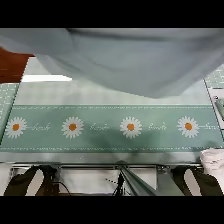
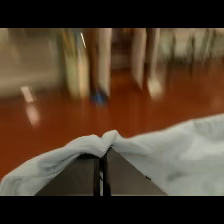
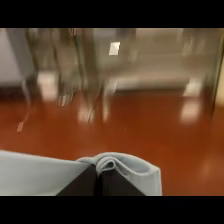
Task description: Fold the shirts.
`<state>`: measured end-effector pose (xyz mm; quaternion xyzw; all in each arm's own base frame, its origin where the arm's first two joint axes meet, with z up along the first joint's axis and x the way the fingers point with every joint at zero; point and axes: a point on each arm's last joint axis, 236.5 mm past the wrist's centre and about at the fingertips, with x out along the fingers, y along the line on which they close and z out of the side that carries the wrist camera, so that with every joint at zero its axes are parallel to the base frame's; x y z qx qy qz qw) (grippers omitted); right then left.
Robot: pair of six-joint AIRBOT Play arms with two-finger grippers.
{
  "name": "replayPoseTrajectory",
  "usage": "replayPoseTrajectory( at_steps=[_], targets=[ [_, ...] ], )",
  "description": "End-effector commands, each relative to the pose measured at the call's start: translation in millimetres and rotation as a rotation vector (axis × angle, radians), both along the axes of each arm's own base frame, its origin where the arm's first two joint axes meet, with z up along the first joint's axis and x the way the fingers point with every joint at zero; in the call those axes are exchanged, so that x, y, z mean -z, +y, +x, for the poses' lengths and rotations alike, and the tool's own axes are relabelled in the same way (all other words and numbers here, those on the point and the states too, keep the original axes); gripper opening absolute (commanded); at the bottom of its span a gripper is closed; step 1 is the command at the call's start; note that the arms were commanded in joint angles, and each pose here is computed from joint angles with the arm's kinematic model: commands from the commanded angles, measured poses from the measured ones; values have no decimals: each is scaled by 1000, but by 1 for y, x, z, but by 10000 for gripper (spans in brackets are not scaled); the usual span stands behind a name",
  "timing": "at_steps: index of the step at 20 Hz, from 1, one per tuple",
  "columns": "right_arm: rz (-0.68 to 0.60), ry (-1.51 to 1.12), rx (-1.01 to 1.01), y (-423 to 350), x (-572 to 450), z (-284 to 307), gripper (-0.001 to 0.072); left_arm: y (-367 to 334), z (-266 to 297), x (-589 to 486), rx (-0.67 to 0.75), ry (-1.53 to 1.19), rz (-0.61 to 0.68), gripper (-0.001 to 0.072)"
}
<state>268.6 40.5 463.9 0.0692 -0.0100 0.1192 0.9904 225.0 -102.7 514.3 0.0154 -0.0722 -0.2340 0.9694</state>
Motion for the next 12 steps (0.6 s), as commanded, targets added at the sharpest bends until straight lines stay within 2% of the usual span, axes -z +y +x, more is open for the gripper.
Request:
replayPoseTrajectory(
  at_steps=[1, 4, 7, 9, 12],
  targets=[
    [-12, -278, 78, 2, -93, -58, 26, -14, -98, -84, -62, -313, 26, 22],
    [-70, -178, 136, -1, -79, -72, 26, -11, -111, -69, -106, -226, 15, 22],
    [-160, -11, 213, -14, -46, -84, 26, -4, -105, -21, -151, -4, 22, 21],
    [-168, 101, 254, -24, -21, -88, 26, -1, -102, 11, -160, 149, 19, 22],
    [-181, 405, 237, -33, 46, -84, 25, 1, -97, 39, -160, 315, -62, 21]
  ],
)
